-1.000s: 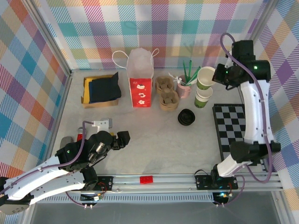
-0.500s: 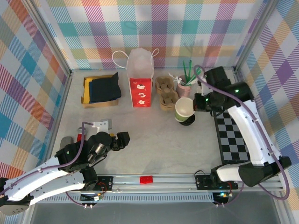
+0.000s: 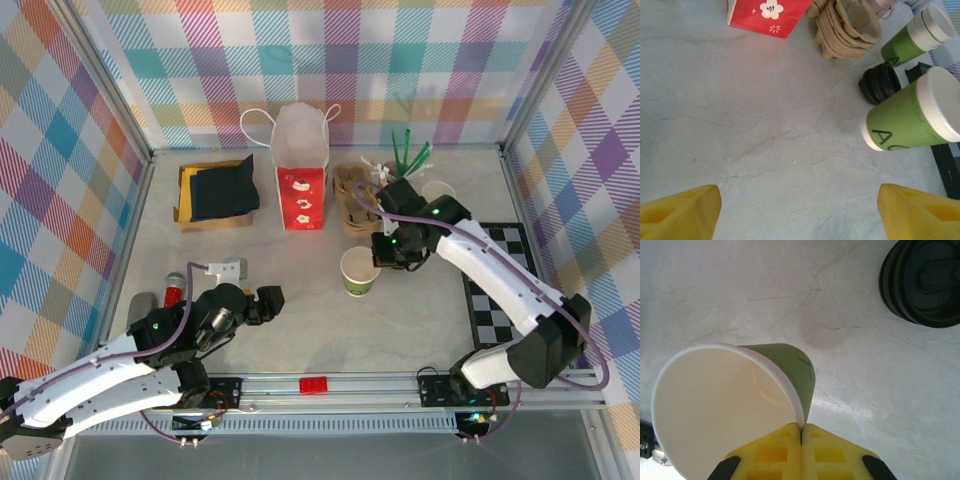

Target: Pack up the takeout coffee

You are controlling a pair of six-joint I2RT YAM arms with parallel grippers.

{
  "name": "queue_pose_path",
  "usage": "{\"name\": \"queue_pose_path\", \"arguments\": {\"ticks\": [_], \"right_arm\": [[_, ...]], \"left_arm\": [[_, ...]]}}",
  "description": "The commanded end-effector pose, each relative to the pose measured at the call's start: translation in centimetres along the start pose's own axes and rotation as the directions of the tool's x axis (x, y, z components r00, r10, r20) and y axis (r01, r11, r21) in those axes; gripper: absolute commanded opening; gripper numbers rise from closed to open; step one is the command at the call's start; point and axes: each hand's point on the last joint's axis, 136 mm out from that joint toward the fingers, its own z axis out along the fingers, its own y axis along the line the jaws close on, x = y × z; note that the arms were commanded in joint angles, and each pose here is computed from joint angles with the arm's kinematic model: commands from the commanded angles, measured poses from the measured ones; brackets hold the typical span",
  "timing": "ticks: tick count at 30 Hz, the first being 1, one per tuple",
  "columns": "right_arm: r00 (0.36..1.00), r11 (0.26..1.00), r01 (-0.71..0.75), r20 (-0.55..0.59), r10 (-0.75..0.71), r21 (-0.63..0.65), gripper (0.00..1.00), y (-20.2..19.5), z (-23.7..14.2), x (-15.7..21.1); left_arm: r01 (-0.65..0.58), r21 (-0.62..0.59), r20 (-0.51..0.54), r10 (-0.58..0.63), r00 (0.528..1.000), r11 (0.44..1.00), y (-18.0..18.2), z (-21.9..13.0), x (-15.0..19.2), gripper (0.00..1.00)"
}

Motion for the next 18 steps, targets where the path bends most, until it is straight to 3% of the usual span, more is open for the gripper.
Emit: {"name": "queue_pose_path", "arguments": {"ticks": [1,18], "right_arm": [[0.999,1.000,-0.025,0.034,0.025,0.011,0.00,0.5,1.6,-1.2],[0.997,0.997,-0.044,0.062,0.040,0.065,0.00,0.3,6.9,-2.3]], "left_arm": [[0.036,0.007,-0.006,-0.036,0.999,0.999,-0.1,0.8,0.4,0.82],[0.037,-0.025,-0.001,-0.037,0.999,0.999,0.8,1.4,0.8,0.82]]}}
